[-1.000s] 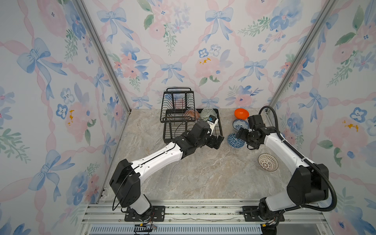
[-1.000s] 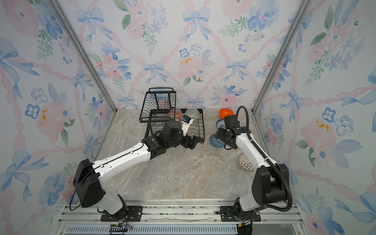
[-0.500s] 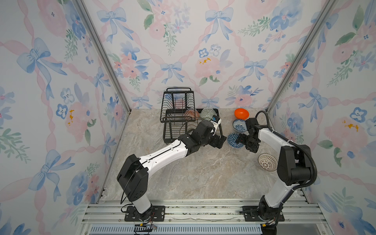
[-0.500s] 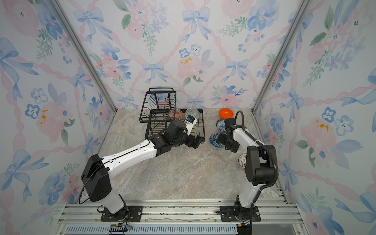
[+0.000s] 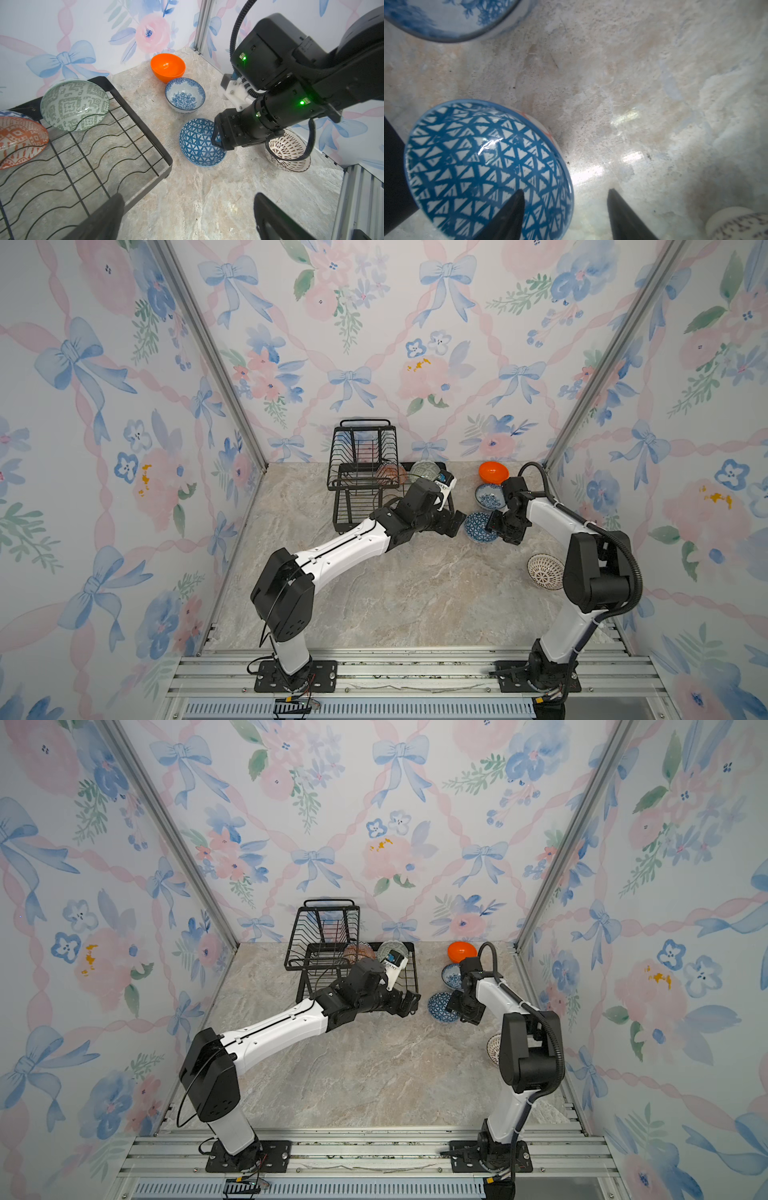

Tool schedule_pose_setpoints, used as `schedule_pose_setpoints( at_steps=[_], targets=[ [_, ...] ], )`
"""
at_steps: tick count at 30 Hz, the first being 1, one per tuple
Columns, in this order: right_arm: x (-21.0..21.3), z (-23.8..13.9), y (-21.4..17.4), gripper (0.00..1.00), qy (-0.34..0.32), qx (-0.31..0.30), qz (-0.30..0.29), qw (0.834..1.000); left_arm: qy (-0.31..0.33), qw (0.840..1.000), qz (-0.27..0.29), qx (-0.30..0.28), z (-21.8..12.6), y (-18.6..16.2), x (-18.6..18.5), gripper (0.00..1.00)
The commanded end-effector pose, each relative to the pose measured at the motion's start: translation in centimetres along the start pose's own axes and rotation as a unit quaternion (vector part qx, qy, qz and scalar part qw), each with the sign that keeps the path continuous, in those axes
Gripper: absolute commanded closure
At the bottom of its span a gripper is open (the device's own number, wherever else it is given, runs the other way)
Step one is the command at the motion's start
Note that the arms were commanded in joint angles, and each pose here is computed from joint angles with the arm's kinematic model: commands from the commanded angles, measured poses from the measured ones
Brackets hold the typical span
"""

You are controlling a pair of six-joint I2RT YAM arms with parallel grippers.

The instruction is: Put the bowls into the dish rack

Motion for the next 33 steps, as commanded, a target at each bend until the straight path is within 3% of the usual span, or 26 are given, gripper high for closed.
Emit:
schedule_pose_setpoints(
  at_steps=[1, 9, 24, 33],
  targets=[
    [-0.1, 0.5, 0.6, 0.45, -0.012, 0.007, -0.005, 1.0, -0.007, 1.0, 0.009, 0.001, 0.4, 0.5, 0.4, 0.02],
    [0.0, 1.1, 0.8, 0.57, -0.004, 0.011, -0.004, 1.0, -0.01, 1.0, 0.01, -0.001, 0.1, 0.7, 1.4, 0.02],
    [0.2, -0.1, 0.9, 0.96, 0.012, 0.006, -0.017, 1.0, -0.013, 1.0, -0.011, 0.013, -1.4, -1.0, 1.5, 0.02],
    [0.6, -2.5, 0.9, 1.0, 0.045, -0.008, -0.03, 0.998, -0.023, 0.997, -0.072, 0.003, -2.5, -0.4, 0.1, 0.02]
  ],
)
Point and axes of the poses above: each gripper's point midway between its finger pads, its own z axis out along the fingers, its own x axis along the line the jaws close on, y = z × x, the point moved 9 cm from there along -z, back along the fingers, and after that the axes turned 3 degrees about z, right-handed, at the moved point
